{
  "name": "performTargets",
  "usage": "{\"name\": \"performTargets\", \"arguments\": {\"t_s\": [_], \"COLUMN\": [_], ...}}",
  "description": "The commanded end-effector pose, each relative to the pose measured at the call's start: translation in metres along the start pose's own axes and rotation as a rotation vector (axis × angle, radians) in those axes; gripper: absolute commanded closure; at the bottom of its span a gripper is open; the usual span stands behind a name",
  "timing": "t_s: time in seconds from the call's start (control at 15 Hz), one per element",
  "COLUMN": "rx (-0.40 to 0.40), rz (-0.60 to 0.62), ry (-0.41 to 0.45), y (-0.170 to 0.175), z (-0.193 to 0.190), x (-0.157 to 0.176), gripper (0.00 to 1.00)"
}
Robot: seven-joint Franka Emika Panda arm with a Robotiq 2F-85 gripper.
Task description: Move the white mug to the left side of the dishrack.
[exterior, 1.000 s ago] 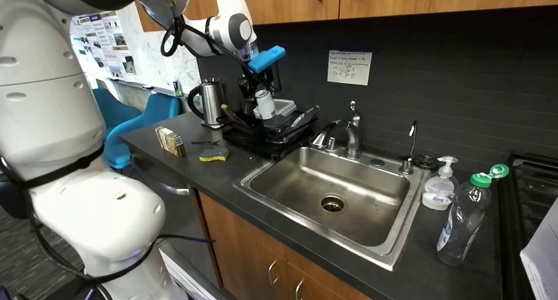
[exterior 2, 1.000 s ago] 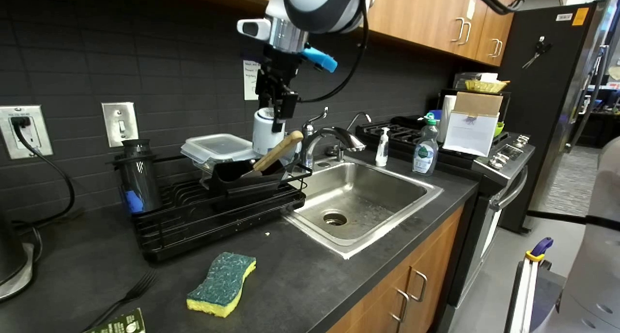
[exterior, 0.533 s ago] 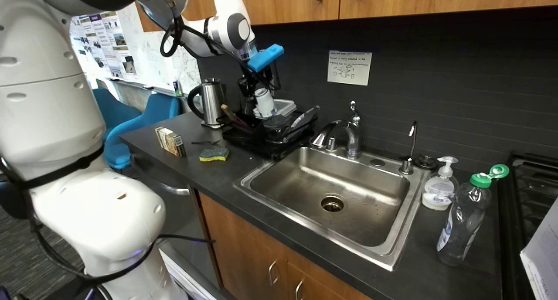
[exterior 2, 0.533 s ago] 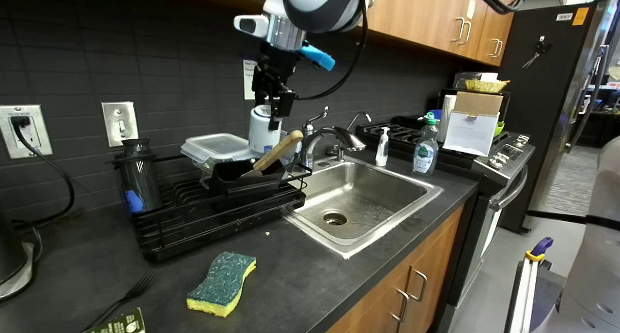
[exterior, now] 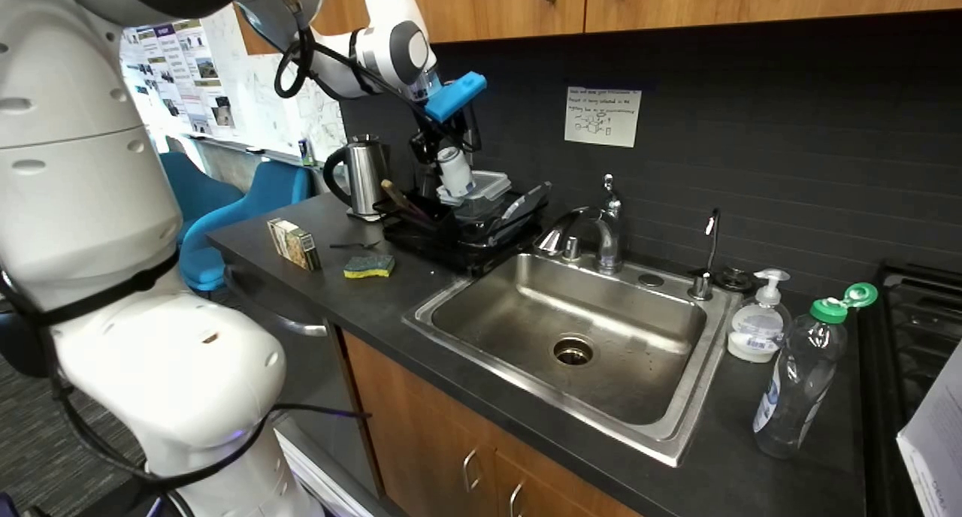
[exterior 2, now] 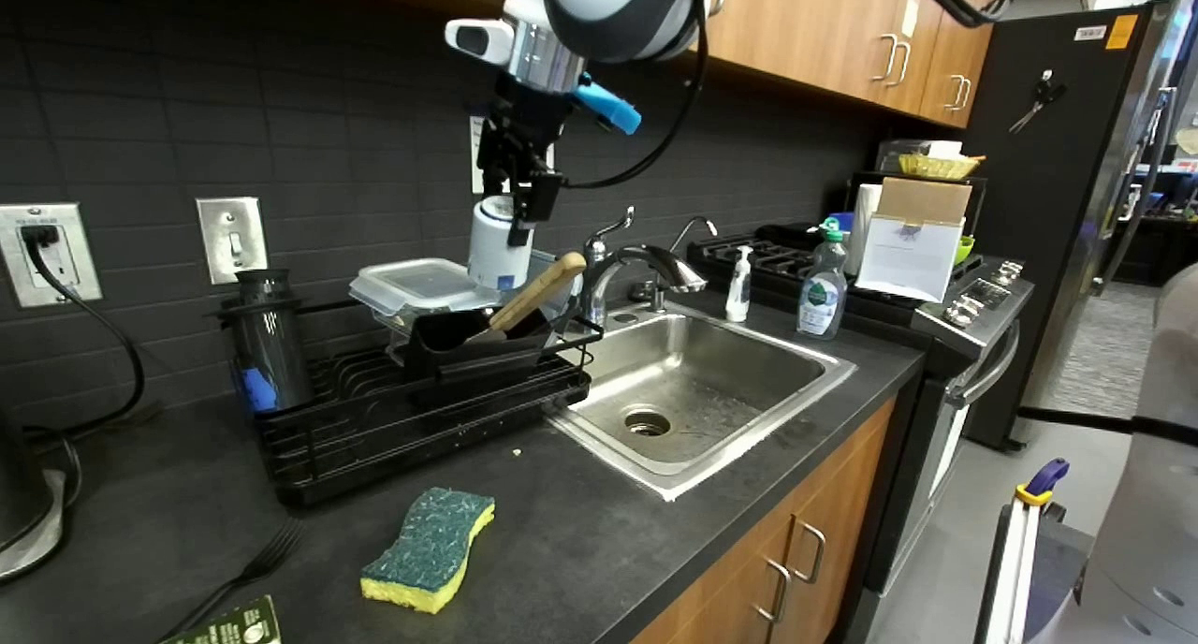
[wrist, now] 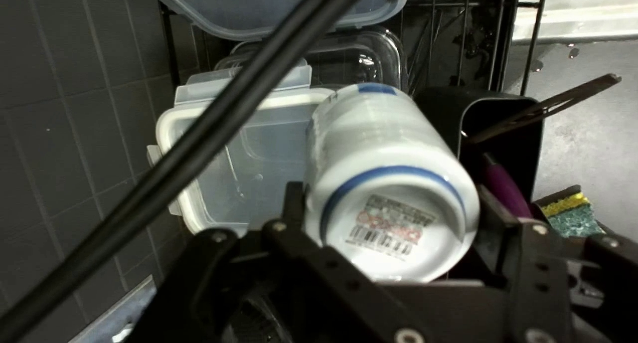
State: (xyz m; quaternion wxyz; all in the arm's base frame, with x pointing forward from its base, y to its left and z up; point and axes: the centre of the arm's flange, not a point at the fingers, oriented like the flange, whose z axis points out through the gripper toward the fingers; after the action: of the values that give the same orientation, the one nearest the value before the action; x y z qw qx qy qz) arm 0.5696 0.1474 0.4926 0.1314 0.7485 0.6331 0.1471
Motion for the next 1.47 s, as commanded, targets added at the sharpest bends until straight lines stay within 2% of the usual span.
{"name": "performTargets", "arguments": {"t_s": [0.0,1.4], "rx": [-0.053,-0.113], "rz": [-0.025,-0.079], "ry": [0.007,0.103], "y": [0.002,0.012], "z": [-0.011,-0.017], "x": [0.009,0.044], "gripper": [0.47,0.47]}}
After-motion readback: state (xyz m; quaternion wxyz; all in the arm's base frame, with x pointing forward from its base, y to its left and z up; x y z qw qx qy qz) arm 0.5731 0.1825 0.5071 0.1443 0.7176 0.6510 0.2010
